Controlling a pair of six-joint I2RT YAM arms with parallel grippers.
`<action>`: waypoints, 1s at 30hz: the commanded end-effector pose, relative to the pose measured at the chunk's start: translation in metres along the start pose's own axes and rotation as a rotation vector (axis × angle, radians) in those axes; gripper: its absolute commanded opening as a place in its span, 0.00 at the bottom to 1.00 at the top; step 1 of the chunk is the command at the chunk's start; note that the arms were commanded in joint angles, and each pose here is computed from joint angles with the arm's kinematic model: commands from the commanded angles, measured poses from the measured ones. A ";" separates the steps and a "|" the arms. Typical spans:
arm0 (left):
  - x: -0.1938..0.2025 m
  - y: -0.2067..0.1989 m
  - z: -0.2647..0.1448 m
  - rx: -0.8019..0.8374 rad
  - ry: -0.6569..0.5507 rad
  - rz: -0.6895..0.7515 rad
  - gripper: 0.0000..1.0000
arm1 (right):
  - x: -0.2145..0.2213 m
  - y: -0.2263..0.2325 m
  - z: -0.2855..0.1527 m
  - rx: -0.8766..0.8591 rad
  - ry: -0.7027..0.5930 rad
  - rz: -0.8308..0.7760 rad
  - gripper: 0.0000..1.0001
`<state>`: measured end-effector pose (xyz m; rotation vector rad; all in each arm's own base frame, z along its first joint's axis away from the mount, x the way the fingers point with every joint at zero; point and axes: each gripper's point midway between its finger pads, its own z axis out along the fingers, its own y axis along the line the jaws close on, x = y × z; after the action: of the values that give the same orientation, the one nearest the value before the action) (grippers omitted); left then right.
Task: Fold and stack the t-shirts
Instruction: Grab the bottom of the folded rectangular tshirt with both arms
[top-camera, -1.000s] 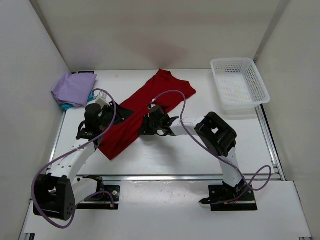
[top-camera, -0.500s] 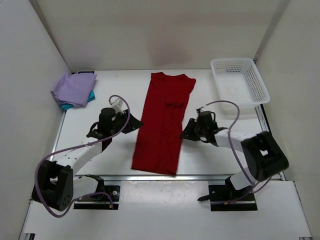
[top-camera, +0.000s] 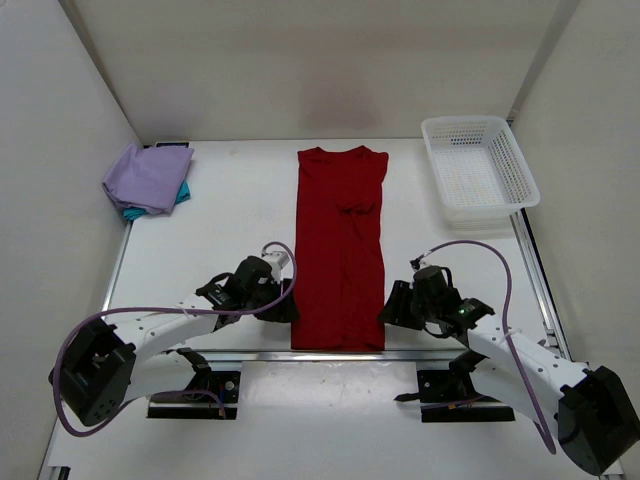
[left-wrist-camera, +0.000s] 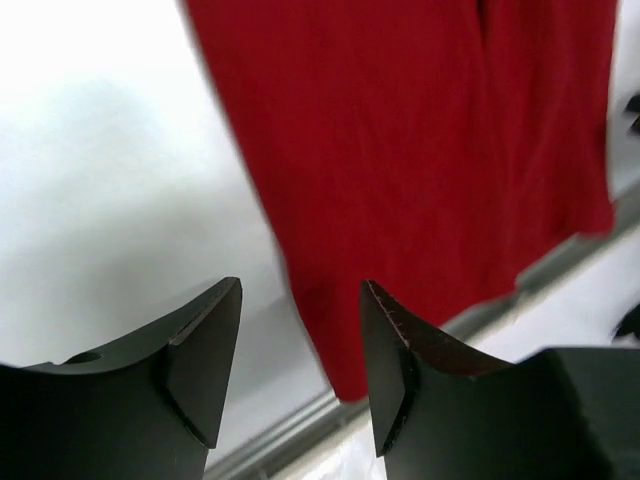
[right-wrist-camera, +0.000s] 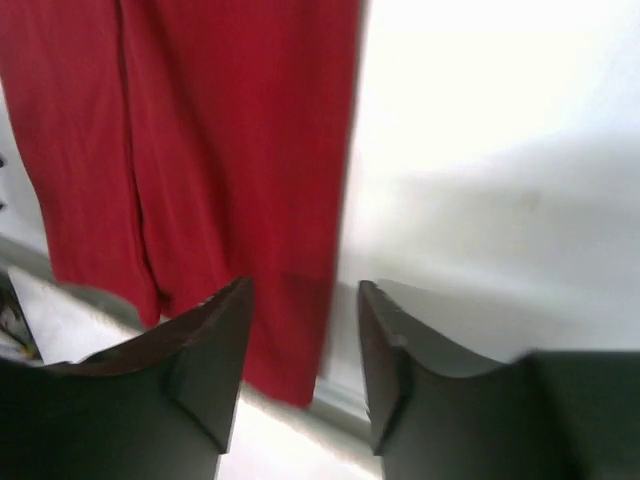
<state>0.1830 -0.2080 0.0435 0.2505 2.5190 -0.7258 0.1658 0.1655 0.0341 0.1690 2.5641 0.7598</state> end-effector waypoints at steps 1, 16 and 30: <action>0.034 -0.006 0.001 0.015 0.108 0.048 0.63 | 0.032 -0.017 -0.009 0.092 0.074 0.046 0.43; 0.093 -0.031 0.007 0.180 0.296 0.014 0.29 | 0.063 0.017 -0.008 -0.122 0.179 0.095 0.10; -0.002 -0.068 -0.051 0.321 0.073 -0.121 0.00 | -0.011 0.053 -0.042 -0.187 0.034 -0.060 0.00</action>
<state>0.1171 -0.2266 0.0741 0.2791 2.5825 -1.1109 0.1232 0.1863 0.0726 0.1446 2.6166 0.9803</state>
